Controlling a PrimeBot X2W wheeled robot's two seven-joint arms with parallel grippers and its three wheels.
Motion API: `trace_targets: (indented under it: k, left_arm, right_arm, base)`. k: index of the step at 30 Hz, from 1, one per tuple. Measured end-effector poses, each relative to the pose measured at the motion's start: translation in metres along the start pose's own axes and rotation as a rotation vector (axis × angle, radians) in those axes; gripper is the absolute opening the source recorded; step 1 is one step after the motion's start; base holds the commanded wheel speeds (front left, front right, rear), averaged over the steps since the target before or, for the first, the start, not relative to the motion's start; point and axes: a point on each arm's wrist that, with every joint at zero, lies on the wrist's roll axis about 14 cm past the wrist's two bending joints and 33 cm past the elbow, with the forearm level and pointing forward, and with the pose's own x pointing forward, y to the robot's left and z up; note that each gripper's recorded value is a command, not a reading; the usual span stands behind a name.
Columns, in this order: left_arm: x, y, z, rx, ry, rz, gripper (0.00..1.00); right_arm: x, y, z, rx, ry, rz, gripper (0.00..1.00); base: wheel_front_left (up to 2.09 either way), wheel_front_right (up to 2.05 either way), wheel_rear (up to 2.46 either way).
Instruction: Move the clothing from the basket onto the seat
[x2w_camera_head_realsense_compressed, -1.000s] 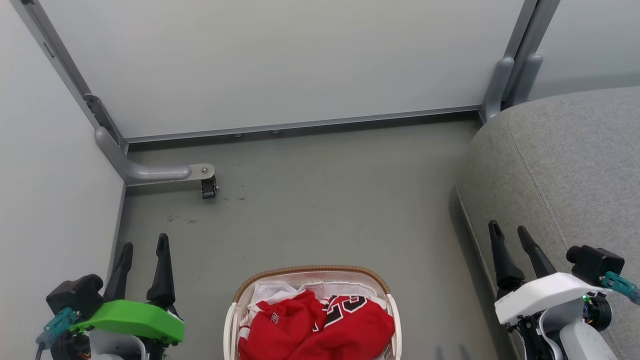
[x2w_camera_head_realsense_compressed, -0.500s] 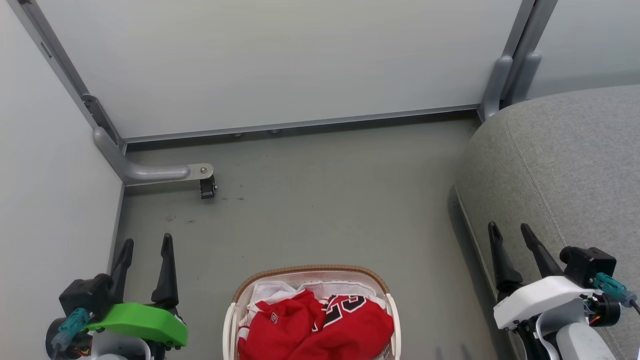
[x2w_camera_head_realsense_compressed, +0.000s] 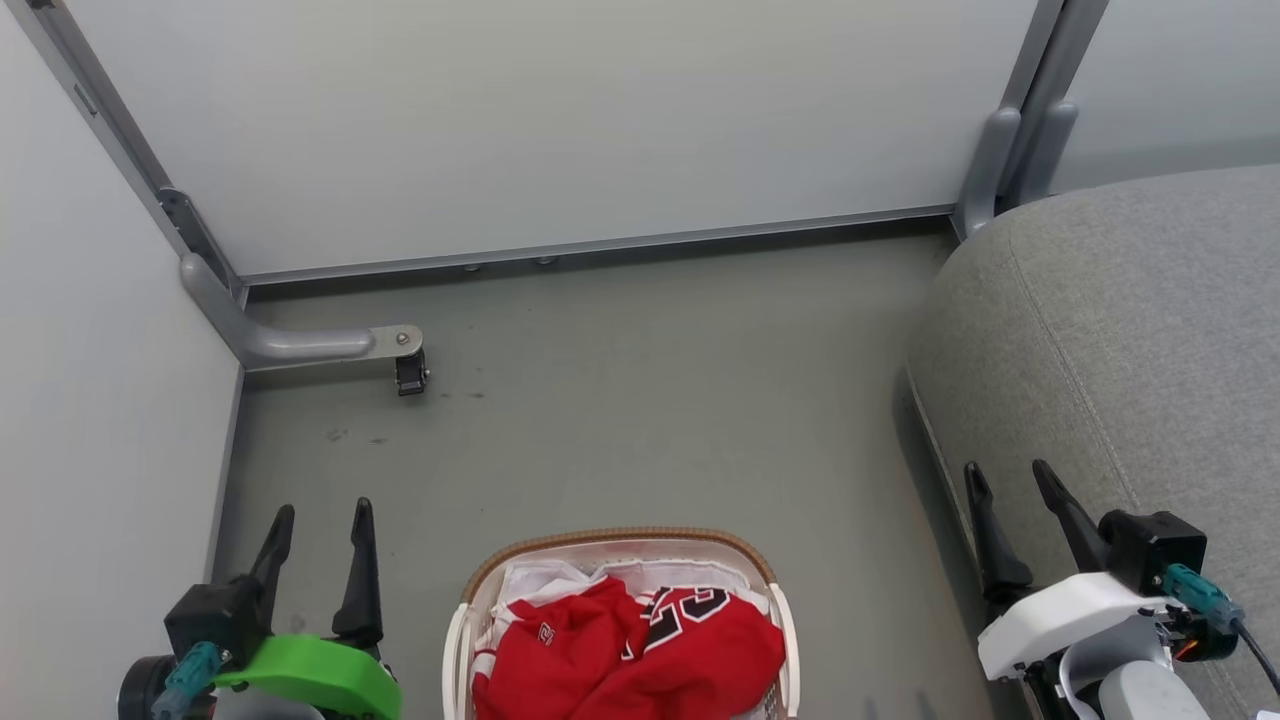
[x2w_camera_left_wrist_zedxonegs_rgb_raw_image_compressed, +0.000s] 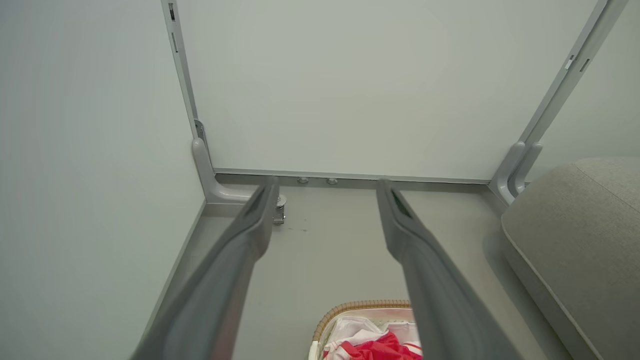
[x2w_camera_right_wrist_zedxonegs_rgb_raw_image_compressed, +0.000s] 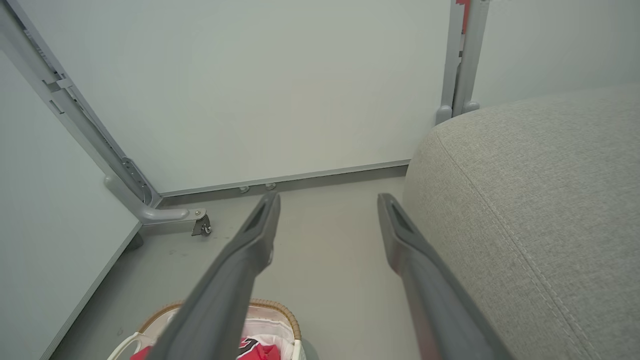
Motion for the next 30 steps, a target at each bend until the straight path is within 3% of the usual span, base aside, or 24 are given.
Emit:
trace_targets:
  k: [15,30]
  left_arm:
    - [0.049,-0.039,-0.059,0.075,0.162,-0.173,1.0]
    - [0.086,-0.055,-0.175,0.129,0.434,-0.326,1.0]
  right_arm:
    - [0.051,0.008,0.006,-0.11,-0.041,0.046,1.0]
    - [0.091,-0.01,-0.054,-0.159,0.072,0.043,1.0]
  base:
    - [0.0,0.0,0.0]
    - [0.0,0.0,0.0]
